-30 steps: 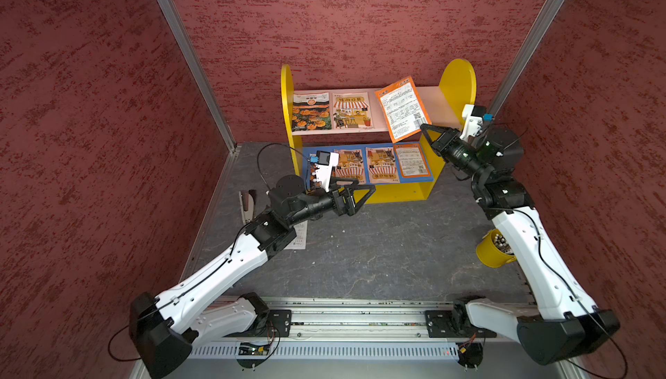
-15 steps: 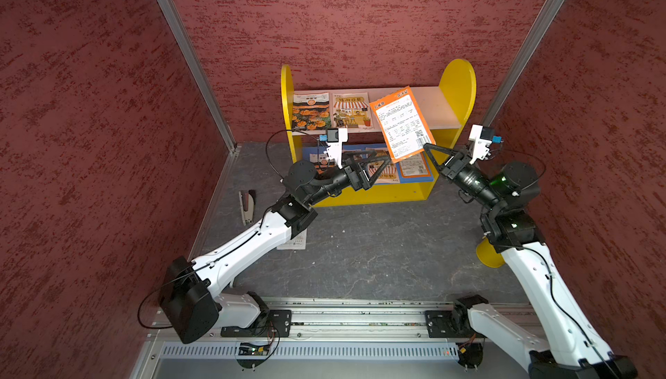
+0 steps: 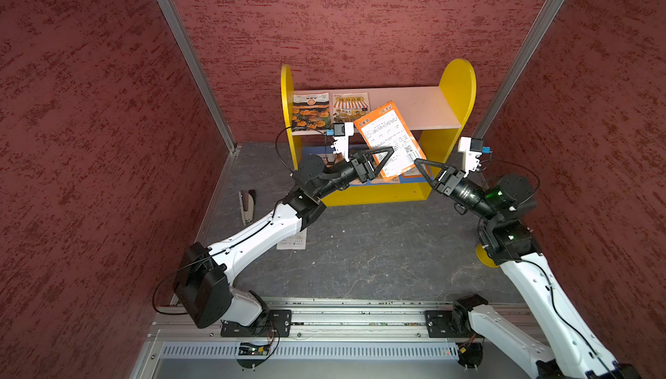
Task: Take the seed bag off the shelf
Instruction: Pick up the seed packet from the shelf.
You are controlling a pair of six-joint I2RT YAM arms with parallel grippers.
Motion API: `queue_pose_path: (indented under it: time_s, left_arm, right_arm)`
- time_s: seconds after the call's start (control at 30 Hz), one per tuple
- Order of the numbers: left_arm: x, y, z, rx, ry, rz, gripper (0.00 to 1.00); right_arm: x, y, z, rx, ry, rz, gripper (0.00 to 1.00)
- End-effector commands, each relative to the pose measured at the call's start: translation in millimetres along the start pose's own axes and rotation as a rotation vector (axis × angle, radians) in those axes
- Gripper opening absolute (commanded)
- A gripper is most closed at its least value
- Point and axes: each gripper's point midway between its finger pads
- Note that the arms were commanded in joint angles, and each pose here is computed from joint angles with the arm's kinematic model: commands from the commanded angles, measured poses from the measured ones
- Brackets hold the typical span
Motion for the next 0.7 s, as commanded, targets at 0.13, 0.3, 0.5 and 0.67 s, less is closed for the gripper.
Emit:
queue_pose_path:
  time_s: [0.13,0.3,0.5,0.67]
  left_arm:
    - [-24.3,-3.0,-9.8,-0.008,0.020,0.061,0.15]
    - [-29.9,-9.9,-9.0,0.021,0.022,0.069,0.02]
    - [-25.8,-39.5,-0.2,0.169,0.031,0.036,0.00]
    - [-28.3,-67.6,11.4,0.306,0.045,0.030,0.00]
  right_arm:
    - [3.6,0.2,6.3,0.014,-0.042,-0.021,0.00]
    - [8.1,0.7,10.2,0.057,-0.072,-0.025,0.33]
    - [19.5,-5.5,16.6,0.177,-0.197,0.013,0.72]
    - [41.2,-6.4,20.0,0.275,-0.259,-0.052,0.74]
Point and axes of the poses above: each gripper's point midway between its finger pads, its own y axis out along the fingers, its own x axis along the line the jaws close on, z = x × y, and after that the axes turned 7 degrees about -y, right-handed
